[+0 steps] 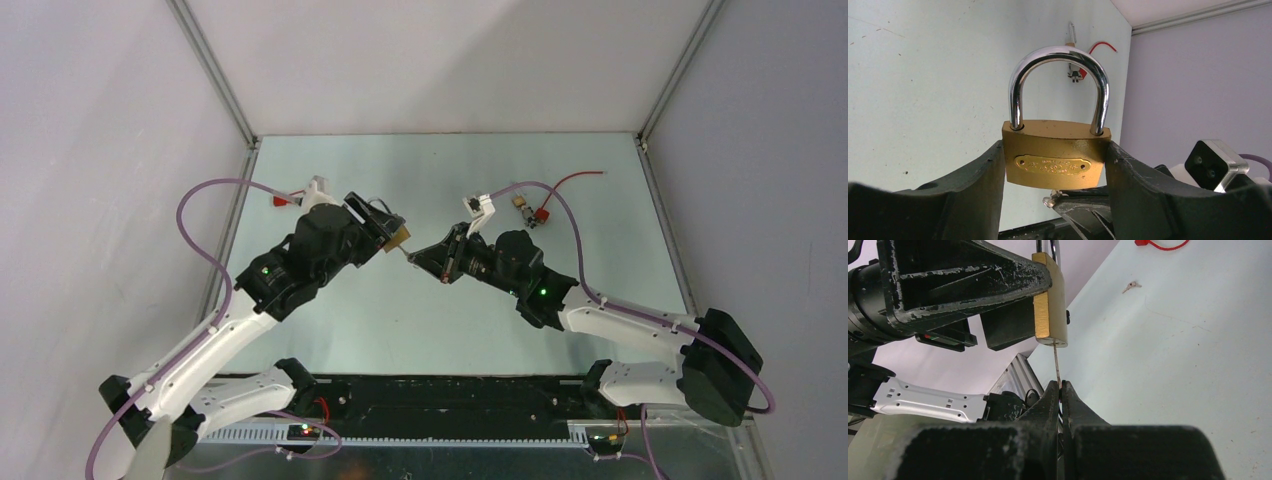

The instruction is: Unlock with the key

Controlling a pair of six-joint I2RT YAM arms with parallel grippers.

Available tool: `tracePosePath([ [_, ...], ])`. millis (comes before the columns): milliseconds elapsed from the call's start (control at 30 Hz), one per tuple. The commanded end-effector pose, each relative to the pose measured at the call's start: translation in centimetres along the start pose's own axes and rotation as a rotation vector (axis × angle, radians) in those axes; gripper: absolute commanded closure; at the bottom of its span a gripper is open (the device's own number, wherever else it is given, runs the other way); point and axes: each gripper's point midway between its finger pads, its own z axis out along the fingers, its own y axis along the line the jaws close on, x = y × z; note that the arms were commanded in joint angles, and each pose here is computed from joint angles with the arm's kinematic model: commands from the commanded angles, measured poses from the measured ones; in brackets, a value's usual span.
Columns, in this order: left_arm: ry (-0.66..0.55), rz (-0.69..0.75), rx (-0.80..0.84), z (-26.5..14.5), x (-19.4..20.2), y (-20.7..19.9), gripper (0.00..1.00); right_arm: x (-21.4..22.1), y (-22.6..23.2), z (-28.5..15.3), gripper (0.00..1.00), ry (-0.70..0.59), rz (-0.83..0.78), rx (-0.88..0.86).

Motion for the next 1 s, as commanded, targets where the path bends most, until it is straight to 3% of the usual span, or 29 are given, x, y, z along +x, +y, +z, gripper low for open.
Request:
tracePosePath([
  [0,-0.067,-0.039,0.112,-0.6,-1.9,-3.0,1.00,-4.1,2.5,-0.2,1.00,-0.121,-0.038,-0.049],
  [400,-0.049,-0.051,0.125,-0.8,-1.6,-3.4,1.00,-3.4,2.8,0.3,1.00,-0.117,-0.047,-0.062],
  [967,-0.036,-0.107,0.133,-1.2,-1.4,-3.1,1.00,-3.0,4.2,0.9,1.00,-0.270,-0.127,-0.159],
])
